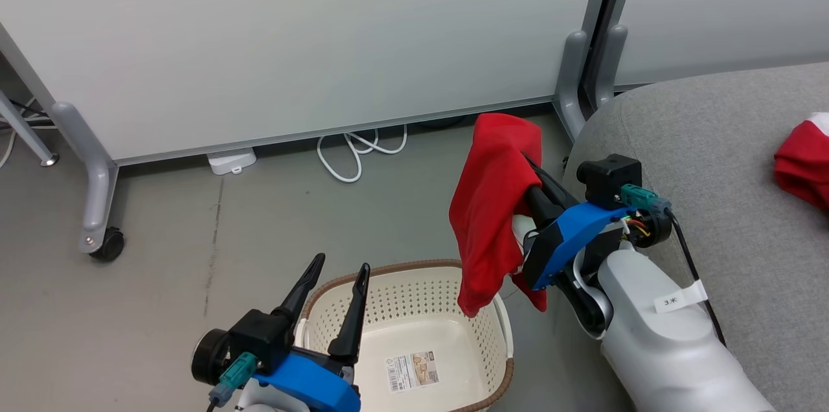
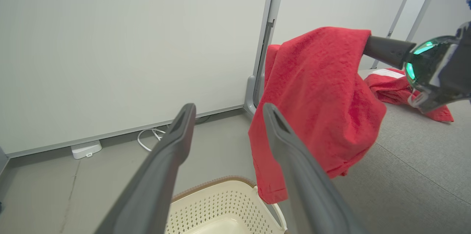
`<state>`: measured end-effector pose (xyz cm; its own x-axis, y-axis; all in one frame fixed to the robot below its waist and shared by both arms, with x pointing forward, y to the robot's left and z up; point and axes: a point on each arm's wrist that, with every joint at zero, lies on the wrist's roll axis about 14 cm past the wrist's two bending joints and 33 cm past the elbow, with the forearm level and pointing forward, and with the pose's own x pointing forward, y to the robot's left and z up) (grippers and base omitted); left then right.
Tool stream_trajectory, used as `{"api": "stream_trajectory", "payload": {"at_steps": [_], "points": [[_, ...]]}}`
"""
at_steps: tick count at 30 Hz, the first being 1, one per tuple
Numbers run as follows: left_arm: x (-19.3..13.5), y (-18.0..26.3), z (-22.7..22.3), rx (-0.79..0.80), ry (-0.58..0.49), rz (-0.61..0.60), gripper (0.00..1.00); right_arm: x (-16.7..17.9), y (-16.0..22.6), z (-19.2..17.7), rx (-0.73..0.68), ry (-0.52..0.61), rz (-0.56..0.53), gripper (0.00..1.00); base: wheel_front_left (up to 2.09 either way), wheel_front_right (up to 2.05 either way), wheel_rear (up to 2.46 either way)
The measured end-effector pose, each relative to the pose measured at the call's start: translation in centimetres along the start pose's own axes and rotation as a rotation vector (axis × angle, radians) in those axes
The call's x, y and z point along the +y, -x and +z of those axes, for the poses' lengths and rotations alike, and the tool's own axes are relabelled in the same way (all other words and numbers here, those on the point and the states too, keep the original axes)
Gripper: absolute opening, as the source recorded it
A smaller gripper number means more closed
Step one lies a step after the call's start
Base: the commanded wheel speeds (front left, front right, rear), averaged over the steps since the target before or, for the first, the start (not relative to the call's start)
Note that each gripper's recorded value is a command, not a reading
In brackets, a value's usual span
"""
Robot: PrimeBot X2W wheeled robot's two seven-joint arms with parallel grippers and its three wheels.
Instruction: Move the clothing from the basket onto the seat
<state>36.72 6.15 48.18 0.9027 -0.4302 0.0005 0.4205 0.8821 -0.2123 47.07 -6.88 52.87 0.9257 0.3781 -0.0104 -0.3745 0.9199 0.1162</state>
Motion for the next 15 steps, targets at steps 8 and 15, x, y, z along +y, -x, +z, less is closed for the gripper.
{"api": "stream_trajectory", "payload": {"at_steps": [8,15], "points": [[0.3,0.2,0.0,-0.005,-0.006,0.02,1.0,-0.1,0.4,-0.3,0.004,-0.006,-0.007,0.0,0.0,0.0,0.0],[-0.4,0.1,-0.3,0.001,-0.006,0.002,1.0,-1.0,1.2,-0.1,-0.002,-0.007,-0.034,0.0,0.0,0.0,0.0]]}}
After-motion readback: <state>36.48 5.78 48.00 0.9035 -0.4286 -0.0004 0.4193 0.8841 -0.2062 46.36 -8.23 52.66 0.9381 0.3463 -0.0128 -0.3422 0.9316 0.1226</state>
